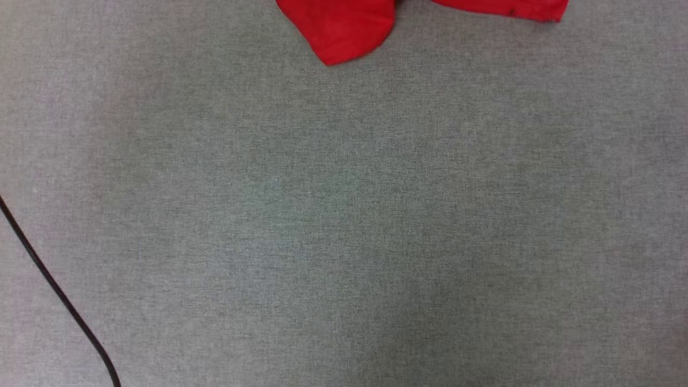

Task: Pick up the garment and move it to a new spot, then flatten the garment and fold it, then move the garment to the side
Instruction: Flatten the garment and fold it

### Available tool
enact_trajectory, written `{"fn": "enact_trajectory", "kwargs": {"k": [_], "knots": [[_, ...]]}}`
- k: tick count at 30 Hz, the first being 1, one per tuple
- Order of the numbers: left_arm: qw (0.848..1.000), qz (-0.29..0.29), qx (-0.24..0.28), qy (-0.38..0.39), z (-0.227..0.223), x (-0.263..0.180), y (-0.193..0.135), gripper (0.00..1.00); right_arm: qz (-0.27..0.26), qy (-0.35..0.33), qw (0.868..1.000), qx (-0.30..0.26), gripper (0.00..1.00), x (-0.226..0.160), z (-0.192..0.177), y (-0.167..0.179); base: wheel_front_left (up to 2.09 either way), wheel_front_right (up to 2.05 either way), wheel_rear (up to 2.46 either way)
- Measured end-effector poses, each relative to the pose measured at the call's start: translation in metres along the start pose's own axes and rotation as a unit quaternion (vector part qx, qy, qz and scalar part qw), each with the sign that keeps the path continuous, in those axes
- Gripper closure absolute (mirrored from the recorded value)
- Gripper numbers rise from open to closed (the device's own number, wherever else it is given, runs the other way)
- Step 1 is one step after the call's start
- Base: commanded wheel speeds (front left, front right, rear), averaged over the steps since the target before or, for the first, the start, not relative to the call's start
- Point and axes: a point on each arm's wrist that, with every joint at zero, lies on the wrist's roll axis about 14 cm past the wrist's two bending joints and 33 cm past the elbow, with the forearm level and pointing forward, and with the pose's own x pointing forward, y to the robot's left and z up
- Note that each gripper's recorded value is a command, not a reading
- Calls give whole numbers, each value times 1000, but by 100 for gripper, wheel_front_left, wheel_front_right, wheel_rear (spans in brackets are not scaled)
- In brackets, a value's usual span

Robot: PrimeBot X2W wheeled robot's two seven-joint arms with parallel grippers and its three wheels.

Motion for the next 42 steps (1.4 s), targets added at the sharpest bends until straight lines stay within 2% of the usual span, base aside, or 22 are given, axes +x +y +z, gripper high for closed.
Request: {"fn": "enact_trajectory", "kwargs": {"k": [5,9,18,23,32,39,42], "knots": [[1000,-2,2,18,-28,0,1,100,18,11,1000,12,100,10,-21,12,0,0,0],[999,-7,-14,32,-61,-4,-5,100,40,40,998,21,100,11,-59,31,0,0,0],[995,-27,-68,62,-134,-43,-32,100,104,112,987,51,100,-27,-141,83,0,0,0],[990,-27,-116,77,-169,-84,-54,100,131,143,979,68,100,-67,-175,105,0,0,0],[980,-1,-165,113,-208,-186,-87,100,154,183,965,105,100,-160,-220,123,0,0,0],[965,32,-204,161,-233,-272,-104,100,158,218,952,143,100,-239,-251,131,0,0,0],[958,43,-213,188,-242,-305,-113,100,159,240,943,167,100,-271,-265,139,0,0,0]]}}
